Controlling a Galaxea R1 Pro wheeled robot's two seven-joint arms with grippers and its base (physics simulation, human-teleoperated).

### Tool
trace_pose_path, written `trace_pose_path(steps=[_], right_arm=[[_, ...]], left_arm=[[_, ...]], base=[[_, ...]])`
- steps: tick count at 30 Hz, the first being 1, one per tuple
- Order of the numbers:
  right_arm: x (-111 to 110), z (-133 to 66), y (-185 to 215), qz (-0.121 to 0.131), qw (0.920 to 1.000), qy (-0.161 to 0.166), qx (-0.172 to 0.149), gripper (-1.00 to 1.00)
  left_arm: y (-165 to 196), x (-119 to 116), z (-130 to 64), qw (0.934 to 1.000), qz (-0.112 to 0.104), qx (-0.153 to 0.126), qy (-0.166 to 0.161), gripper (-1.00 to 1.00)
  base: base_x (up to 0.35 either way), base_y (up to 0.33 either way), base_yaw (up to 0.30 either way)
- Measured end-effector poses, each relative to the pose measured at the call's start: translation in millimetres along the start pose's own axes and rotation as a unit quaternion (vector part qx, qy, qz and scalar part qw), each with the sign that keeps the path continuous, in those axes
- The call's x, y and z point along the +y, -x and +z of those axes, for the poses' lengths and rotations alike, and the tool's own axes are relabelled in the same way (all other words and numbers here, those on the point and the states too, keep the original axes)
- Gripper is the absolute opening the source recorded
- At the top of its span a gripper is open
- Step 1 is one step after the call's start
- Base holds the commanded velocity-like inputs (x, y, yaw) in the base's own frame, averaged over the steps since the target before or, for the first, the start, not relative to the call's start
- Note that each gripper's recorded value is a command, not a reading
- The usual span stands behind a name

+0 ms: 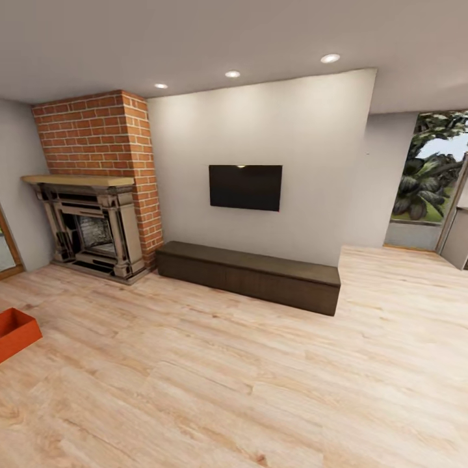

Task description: Move the two storage containers from the living room to the garage. In the garage, place one container on the floor and stack the other container on top of it (either order is fine).

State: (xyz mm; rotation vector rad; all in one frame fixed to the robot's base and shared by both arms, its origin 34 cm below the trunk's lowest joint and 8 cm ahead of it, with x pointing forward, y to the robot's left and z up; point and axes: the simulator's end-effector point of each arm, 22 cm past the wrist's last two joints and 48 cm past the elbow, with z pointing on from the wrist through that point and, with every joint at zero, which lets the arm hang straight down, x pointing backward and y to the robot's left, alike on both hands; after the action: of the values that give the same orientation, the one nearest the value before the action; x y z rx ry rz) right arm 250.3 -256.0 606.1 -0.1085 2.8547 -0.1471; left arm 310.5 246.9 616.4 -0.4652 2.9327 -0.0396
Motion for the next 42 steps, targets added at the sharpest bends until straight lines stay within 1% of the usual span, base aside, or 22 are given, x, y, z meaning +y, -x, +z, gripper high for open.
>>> trace_pose_path(steps=[5, 10, 13, 14, 15, 17, 32, 36, 42], right_arm=[[-0.9, 0.1, 0.3, 0.000, 1.0000, -0.001, 0.000, 1.00], [-1.1, 0.1, 0.3, 0.000, 1.0000, -0.001, 0.000, 1.00], [-1.2, 0.3, 0.9, -0.001, 1.0000, -0.001, -0.001, 1.00], [-1.1, 0.3, 0.7, -0.001, 1.0000, -0.001, 0.000, 1.00], [-1.2, 0.3, 0.6, -0.001, 1.0000, -0.001, 0.000, 1.00], [-1.2, 0.3, 0.4, 0.000, 1.0000, -0.001, 0.000, 1.00], [-3.3, 0.5, 0.4, -0.001, 1.0000, -0.002, 0.000, 1.00], [-5.0, 0.7, -0.1, -0.001, 1.0000, -0.003, 0.000, 1.00], [-4.9, 0.6, -0.1, -0.002, 1.0000, -0.004, 0.000, 1.00]], left_arm=[[0.0, 0.0, 0.0, 1.0000, 0.000, 0.000, 0.000, 1.00], [0.6, -0.3, 0.0, 1.0000, 0.000, -0.002, 0.000, 1.00], [8.1, -0.1, -0.1, 0.9998, -0.002, -0.018, 0.000, 1.00], [12.1, -0.1, -0.2, 0.9996, -0.003, -0.027, 0.000, 1.00], [20.2, 0.0, -0.7, 0.9990, -0.005, -0.045, 0.000, 1.00], [21.3, 0.0, -0.8, 0.9989, -0.005, -0.047, 0.000, 1.00], [23.5, 1.3, -0.9, 0.9987, -0.010, -0.051, 0.000, 1.00], [23.8, 1.3, -1.0, 0.9987, -0.005, -0.051, 0.000, 1.00], [23.5, 0.2, -1.0, 0.9987, -0.005, -0.051, 0.000, 1.00]], base=[[0.326, 0.000, 0.043], [0.320, 0.000, 0.239], [0.207, 0.000, 0.264], [0.016, 0.000, 0.268], [0.013, 0.000, 0.268], [0.006, 0.000, 0.268], [0.001, 0.000, 0.268], [0.000, 0.000, 0.268], [0.000, 0.000, 0.268]])
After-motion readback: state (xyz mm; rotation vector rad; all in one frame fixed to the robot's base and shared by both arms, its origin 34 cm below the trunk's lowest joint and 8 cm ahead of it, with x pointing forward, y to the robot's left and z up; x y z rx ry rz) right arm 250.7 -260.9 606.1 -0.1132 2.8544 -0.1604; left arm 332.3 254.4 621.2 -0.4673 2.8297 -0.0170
